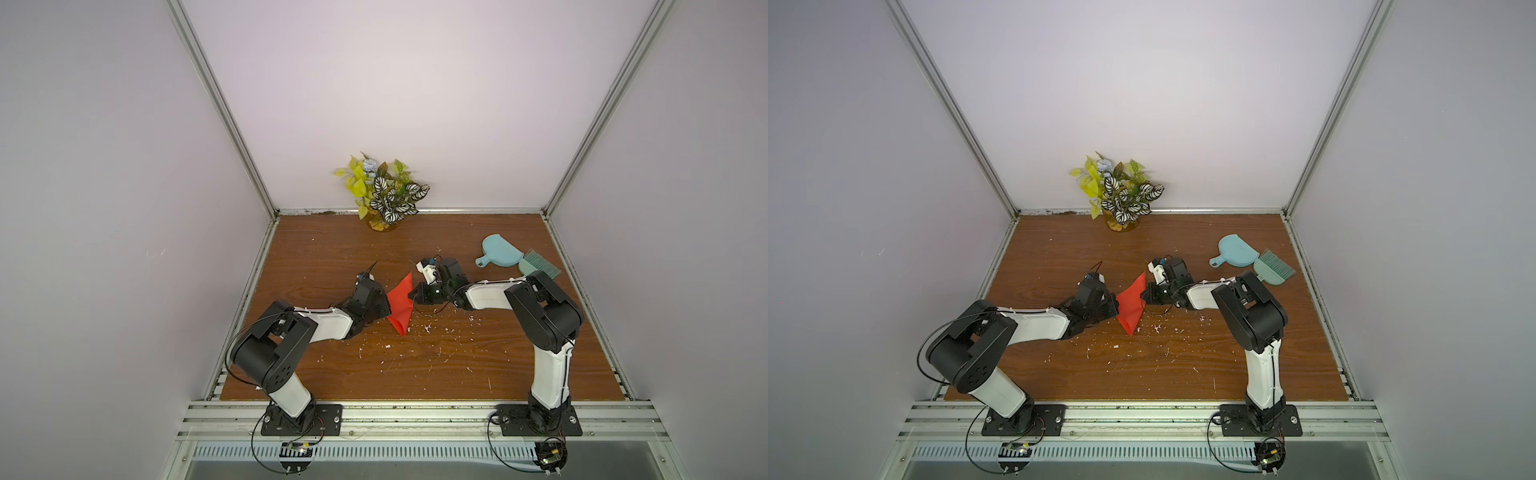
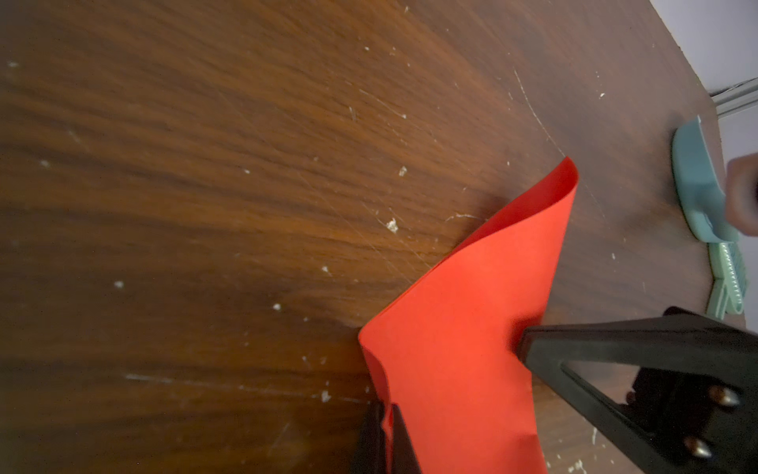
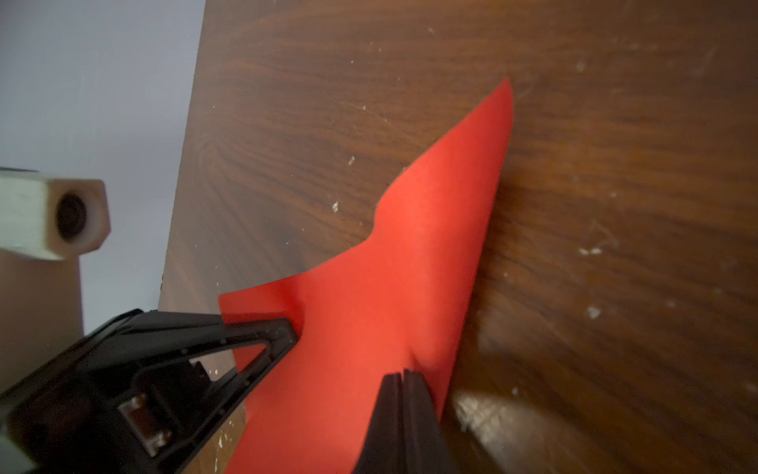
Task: Fold the square paper diagonally
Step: Fold the paper at the center of the board.
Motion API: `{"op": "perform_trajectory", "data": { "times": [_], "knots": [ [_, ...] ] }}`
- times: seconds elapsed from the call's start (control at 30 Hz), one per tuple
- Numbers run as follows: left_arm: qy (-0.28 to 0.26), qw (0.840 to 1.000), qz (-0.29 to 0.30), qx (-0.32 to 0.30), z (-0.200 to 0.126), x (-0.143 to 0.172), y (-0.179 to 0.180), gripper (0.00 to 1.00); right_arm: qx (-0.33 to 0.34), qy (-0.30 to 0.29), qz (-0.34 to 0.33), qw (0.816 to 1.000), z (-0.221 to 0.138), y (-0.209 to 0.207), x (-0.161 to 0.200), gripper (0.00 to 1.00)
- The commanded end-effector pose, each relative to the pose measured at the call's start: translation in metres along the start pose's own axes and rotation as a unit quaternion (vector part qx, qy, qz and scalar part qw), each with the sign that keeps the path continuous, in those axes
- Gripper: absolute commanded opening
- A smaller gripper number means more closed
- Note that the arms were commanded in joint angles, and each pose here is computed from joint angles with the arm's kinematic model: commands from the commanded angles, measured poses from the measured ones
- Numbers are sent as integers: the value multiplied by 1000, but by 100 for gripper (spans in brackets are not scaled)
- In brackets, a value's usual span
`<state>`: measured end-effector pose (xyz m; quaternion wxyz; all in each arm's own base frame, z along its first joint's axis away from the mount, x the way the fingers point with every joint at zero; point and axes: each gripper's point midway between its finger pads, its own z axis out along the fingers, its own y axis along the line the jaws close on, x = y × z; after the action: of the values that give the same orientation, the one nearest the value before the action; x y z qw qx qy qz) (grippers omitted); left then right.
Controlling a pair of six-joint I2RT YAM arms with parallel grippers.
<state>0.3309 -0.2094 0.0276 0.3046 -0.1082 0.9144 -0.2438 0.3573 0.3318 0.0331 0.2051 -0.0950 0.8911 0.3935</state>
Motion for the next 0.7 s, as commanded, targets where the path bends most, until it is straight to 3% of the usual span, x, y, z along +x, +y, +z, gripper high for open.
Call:
{"op": "perform_trajectory", "data": {
  "times": [0.0, 0.67],
  "knots": [
    [5, 1000, 0, -9, 2, 5, 6, 1, 25, -10, -6, 1000, 5, -10, -12, 5],
    [5, 1000, -1, -7, 2, 6, 6, 1, 25, -26, -13, 999, 14, -21, -48, 7]
  ]
}}
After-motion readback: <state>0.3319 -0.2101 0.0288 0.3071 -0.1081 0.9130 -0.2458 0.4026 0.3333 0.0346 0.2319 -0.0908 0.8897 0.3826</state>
